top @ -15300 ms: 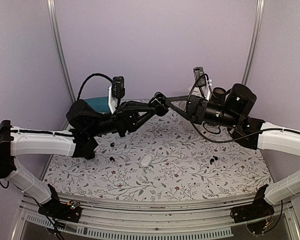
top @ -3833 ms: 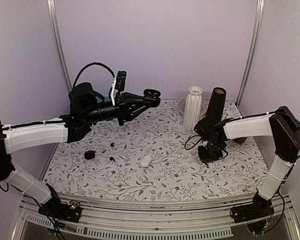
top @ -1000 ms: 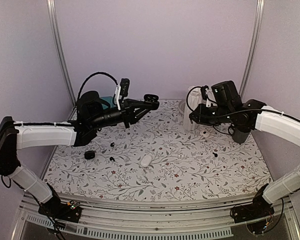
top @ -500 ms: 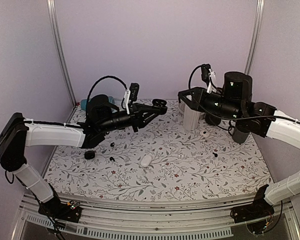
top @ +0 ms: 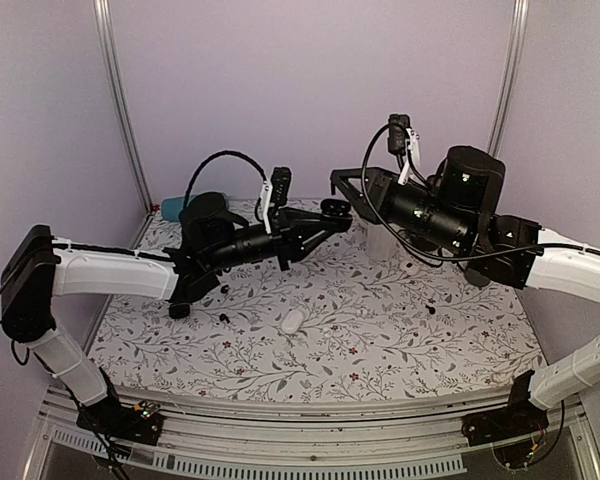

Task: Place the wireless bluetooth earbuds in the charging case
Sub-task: Insert the left earbud into the left side groove of the charging case.

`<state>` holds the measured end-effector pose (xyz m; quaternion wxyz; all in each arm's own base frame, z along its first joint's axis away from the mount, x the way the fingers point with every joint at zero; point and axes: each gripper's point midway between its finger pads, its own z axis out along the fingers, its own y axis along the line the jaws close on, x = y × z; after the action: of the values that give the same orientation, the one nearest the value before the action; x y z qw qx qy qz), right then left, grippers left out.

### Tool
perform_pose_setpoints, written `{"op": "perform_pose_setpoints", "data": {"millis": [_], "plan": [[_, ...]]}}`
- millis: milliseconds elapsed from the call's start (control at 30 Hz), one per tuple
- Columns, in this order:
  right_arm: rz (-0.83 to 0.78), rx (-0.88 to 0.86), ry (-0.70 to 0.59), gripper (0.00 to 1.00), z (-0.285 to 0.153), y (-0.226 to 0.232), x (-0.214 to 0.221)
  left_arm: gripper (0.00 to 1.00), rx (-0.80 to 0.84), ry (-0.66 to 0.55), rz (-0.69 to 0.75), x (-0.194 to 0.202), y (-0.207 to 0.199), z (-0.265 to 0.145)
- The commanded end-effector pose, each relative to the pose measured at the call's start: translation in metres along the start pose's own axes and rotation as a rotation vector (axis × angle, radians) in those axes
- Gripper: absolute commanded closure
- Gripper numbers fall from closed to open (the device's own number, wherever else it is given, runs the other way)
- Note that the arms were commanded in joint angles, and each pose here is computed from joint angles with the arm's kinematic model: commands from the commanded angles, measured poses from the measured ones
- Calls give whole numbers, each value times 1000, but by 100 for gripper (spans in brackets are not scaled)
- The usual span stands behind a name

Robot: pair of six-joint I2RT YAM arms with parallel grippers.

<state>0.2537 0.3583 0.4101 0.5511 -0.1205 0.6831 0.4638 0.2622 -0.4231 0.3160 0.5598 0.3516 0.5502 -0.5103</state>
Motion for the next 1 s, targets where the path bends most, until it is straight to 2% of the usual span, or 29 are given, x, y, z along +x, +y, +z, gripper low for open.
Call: {"op": "perform_pose_setpoints", "data": {"millis": [0, 400, 967], "plan": [[-38, 7, -36, 93, 4, 7, 2, 100, 24, -84, 64, -33, -16, 1], [-37, 41, -41, 93, 5, 3, 16, 100, 29, -111, 96, -51, -25, -4], [-48, 63, -38, 93, 10, 0, 24, 100, 47, -109, 123, -57, -35, -3]]}}
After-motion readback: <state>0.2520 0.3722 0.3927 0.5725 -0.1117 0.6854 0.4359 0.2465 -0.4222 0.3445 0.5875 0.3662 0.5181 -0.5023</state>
